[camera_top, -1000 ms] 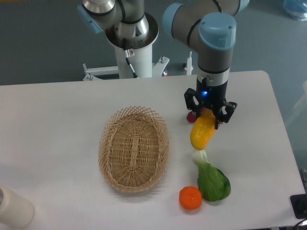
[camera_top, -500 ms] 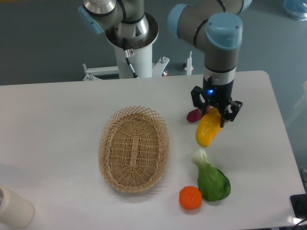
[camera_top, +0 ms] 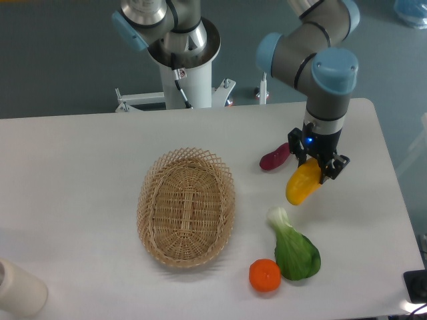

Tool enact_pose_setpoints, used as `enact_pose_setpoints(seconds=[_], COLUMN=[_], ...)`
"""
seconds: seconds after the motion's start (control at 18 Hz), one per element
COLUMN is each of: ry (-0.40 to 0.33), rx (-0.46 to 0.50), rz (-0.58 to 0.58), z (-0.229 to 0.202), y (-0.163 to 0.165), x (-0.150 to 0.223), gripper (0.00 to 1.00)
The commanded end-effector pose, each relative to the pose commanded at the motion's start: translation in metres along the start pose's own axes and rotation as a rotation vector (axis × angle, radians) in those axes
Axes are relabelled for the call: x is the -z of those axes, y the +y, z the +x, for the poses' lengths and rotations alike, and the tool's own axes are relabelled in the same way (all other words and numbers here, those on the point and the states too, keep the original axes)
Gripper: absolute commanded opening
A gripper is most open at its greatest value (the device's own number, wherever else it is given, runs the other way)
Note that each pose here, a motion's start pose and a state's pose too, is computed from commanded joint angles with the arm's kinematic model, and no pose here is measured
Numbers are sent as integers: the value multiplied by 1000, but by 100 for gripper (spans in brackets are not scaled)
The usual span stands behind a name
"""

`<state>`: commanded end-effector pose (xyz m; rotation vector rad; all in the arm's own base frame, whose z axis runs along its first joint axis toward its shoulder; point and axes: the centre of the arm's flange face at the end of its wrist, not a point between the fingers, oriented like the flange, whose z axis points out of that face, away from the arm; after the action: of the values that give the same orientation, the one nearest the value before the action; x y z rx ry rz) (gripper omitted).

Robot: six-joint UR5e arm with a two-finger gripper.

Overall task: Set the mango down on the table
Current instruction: 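Lower the held mango toward the table beside the red vegetable, then open the gripper to release the mango and lift slightly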

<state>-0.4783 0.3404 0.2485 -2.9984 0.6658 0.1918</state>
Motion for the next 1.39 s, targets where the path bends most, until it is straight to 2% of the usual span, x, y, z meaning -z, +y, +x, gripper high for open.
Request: enact_pose_setpoints(seconds=[0.83, 1.06, 1.28, 1.33, 1.39], ry=[41, 46, 36, 38, 33], rx=[-17, -17, -23, -23, -19], rz=[-6, -5, -5, -5, -5], z=[15, 15, 11, 12, 11], y=[-5, -8, -8, -8, -8], x=[-38, -41, -38, -38, -36], gripper=[41, 45, 88, 97, 100])
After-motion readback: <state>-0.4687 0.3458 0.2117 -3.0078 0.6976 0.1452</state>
